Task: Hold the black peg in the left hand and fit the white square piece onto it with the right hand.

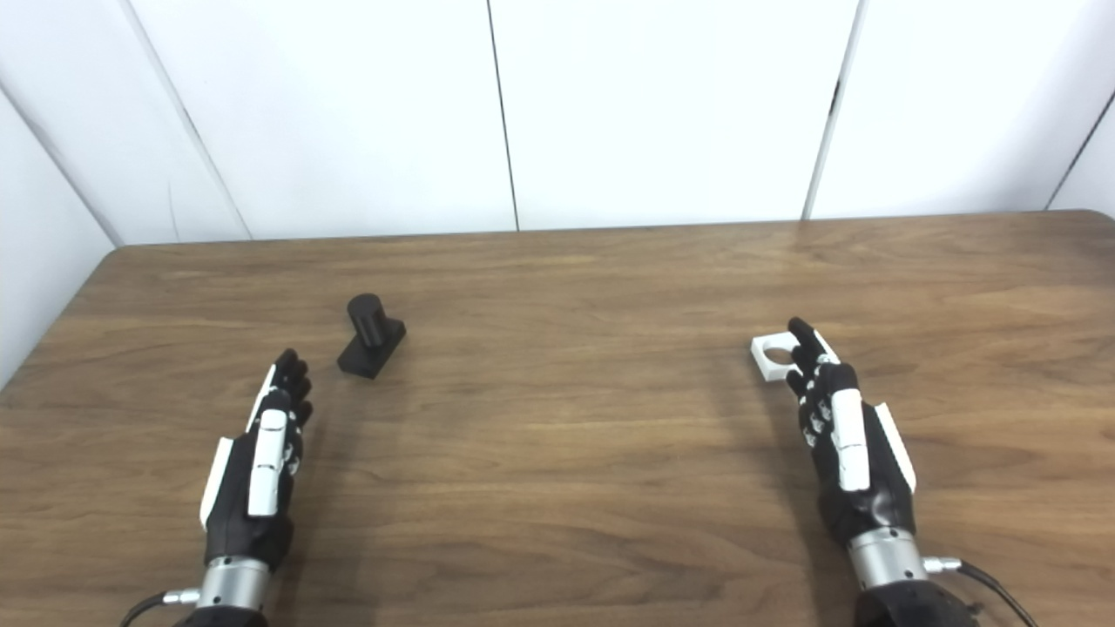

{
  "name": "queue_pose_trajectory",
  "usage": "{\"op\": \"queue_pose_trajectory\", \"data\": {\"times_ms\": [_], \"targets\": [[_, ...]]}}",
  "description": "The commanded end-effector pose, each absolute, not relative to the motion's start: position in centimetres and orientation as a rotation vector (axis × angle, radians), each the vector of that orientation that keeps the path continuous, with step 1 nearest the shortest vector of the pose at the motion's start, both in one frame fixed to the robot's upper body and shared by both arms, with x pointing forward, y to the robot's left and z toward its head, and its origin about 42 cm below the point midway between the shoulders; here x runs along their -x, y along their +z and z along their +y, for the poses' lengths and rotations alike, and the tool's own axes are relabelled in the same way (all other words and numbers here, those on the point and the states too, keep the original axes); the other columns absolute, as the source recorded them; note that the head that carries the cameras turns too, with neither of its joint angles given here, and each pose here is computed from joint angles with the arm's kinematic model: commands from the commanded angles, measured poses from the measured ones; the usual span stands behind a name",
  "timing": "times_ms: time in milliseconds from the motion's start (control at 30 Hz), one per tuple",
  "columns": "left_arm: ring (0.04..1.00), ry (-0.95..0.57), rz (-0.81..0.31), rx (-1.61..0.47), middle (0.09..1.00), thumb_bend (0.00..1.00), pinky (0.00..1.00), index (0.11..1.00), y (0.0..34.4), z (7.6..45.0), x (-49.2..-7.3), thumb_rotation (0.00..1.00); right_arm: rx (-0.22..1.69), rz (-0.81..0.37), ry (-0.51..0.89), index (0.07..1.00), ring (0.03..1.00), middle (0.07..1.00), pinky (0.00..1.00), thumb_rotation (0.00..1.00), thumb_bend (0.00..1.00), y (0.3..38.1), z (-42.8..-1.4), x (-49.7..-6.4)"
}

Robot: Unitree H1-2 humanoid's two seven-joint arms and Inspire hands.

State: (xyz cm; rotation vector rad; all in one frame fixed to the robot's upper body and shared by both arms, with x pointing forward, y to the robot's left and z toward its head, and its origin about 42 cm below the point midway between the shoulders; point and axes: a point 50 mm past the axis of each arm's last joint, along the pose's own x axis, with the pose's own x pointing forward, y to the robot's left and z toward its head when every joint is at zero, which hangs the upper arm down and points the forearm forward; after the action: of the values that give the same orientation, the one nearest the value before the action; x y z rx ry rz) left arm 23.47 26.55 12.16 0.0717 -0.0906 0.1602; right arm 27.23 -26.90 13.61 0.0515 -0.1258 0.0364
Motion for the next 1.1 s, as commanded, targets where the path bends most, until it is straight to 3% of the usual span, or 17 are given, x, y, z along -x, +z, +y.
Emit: {"op": "queue_pose_trajectory", "data": {"times_ms": [0,100,533,600,767,933,1067], "targets": [[1.0,0.182,-0.121,-0.168,1.0,0.52,1.0,1.0,13.2,26.8,-23.0,0.86,-0.068,-0.16,0.039,0.926,1.0,0.992,1.0,0.99,0.62,13.8,-26.6,-27.1],[1.0,0.203,-0.123,-0.245,1.0,0.56,1.0,0.997,14.1,26.7,-23.3,0.88,-0.067,-0.157,0.042,0.925,1.0,0.994,1.0,0.99,0.63,13.8,-26.6,-27.1],[1.0,0.239,-0.1,-0.41,1.0,0.57,1.0,0.988,16.8,26.8,-26.0,0.84,-0.07,-0.156,0.046,0.929,1.0,0.992,1.0,0.98,0.64,13.7,-26.3,-27.1],[0.999,0.253,-0.089,-0.456,0.999,0.56,0.98,0.984,17.1,26.9,-26.6,0.81,-0.072,-0.158,0.046,0.928,1.0,0.989,1.0,0.98,0.64,13.6,-26.2,-27.1],[0.984,0.292,-0.069,-0.55,0.983,0.6,0.97,0.95,17.7,26.8,-28.6,0.62,-0.077,-0.161,0.05,0.935,1.0,0.995,1.0,0.97,0.65,13.3,-26.2,-27.2],[0.97,0.314,-0.022,-0.723,0.957,0.69,0.87,0.89,17.5,26.7,-30.6,0.53,-0.077,-0.161,0.046,0.932,1.0,0.992,1.0,0.96,0.65,13.2,-26.1,-27.2],[0.975,0.322,0.013,-0.822,0.949,0.72,0.87,0.874,17.0,26.7,-31.8,0.5,-0.076,-0.16,0.043,0.931,1.0,0.991,1.0,0.97,0.65,13.3,-26.1,-27.2]]}}
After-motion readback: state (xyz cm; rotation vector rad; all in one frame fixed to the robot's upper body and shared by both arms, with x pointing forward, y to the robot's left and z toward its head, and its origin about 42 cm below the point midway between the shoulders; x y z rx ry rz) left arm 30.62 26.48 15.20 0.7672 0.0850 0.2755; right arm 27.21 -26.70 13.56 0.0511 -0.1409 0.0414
